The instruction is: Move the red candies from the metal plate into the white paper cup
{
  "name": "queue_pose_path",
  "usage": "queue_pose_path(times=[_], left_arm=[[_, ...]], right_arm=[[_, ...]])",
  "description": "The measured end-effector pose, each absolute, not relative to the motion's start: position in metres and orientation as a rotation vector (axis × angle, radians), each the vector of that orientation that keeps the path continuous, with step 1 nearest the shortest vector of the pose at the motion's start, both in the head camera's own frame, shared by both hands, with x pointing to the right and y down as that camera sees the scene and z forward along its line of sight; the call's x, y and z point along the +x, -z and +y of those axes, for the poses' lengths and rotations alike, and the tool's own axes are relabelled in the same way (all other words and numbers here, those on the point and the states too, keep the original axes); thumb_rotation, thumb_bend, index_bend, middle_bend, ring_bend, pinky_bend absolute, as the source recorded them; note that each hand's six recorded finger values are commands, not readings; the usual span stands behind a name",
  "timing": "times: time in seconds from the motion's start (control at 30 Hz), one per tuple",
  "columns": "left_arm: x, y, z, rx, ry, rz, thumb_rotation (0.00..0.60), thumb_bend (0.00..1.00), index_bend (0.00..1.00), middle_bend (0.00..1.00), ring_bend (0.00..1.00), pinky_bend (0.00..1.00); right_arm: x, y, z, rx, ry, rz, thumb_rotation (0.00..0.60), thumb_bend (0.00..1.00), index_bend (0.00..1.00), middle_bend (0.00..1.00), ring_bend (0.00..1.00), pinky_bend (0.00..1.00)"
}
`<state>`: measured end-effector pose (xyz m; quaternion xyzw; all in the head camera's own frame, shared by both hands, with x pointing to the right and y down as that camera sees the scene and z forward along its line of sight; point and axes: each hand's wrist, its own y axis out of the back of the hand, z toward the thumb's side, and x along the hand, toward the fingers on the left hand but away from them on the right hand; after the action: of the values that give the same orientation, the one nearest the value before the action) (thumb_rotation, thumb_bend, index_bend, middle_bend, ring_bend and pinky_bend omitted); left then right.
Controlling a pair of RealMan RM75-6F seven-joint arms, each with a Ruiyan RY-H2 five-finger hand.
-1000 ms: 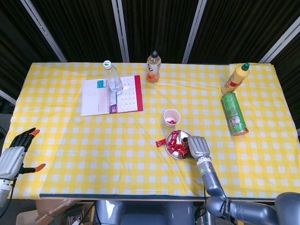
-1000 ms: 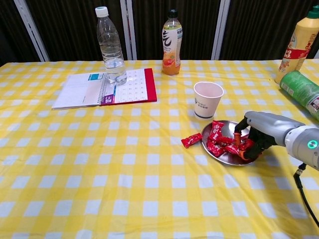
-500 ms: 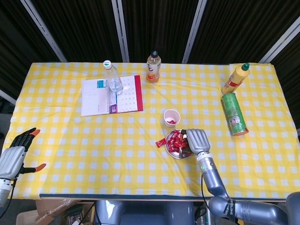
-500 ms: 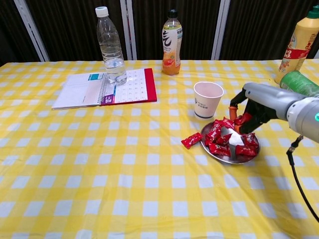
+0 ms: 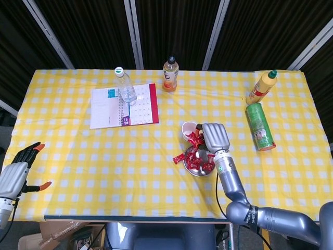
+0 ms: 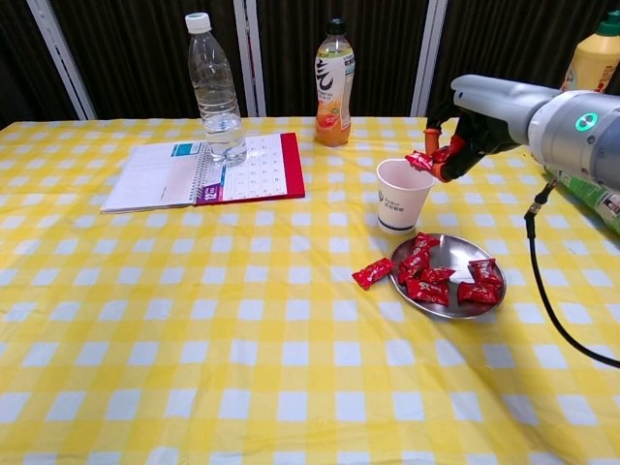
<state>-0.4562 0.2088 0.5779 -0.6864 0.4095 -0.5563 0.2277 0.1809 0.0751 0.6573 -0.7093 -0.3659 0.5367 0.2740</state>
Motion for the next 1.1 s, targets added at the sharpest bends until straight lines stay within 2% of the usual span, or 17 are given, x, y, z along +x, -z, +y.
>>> queue_pose_path(times=[0.3, 0.5, 0.6, 0.77, 0.83, 1.1], left_arm=[[-0.459, -0.581, 0.208, -1.909, 1.563, 1.138, 0.6, 0.04, 0.0, 0.0, 0.0, 0.0], [-0.459, -0.582, 0.208, -1.917, 1.573, 1.134, 0.6, 0.04, 0.0, 0.0, 0.0, 0.0], [-0.46, -0.581, 0.208, -1.921, 1.574, 1.138, 0.6, 0.04, 0.0, 0.0, 0.0, 0.0], [-0.46, -0.581, 0.208, -1.925, 1.572, 1.138, 0.6, 0.04, 0.0, 0.0, 0.0, 0.0], [-0.46, -0.581, 0.208, -1.925, 1.571, 1.14, 0.6, 0.04, 0.0, 0.0, 0.0, 0.0], [-0.459, -0.581, 0.208, -1.925, 1.567, 1.141, 0.6, 0.04, 0.0, 0.0, 0.0, 0.0]], right_arm=[[0.172, -0.686, 0.049, -1.886, -1.495, -0.964, 0.6, 0.48, 0.67, 0.76, 0.9, 1.0], [0.17, -0.704, 0.046, -1.901, -1.526, -0.95, 0.6, 0.48, 0.66, 0.76, 0.9, 1.0], [0.171, -0.71, 0.047, -1.903, -1.537, -0.944, 0.6, 0.48, 0.6, 0.76, 0.9, 1.0], [0.169, -0.715, 0.049, -1.91, -1.528, -0.94, 0.6, 0.48, 0.44, 0.76, 0.9, 1.0], [0.168, -0.714, 0.049, -1.909, -1.521, -0.94, 0.6, 0.48, 0.4, 0.76, 0.9, 1.0], [0.165, -0.71, 0.05, -1.906, -1.503, -0.941, 0.6, 0.43, 0.34, 0.76, 0.9, 1.0]])
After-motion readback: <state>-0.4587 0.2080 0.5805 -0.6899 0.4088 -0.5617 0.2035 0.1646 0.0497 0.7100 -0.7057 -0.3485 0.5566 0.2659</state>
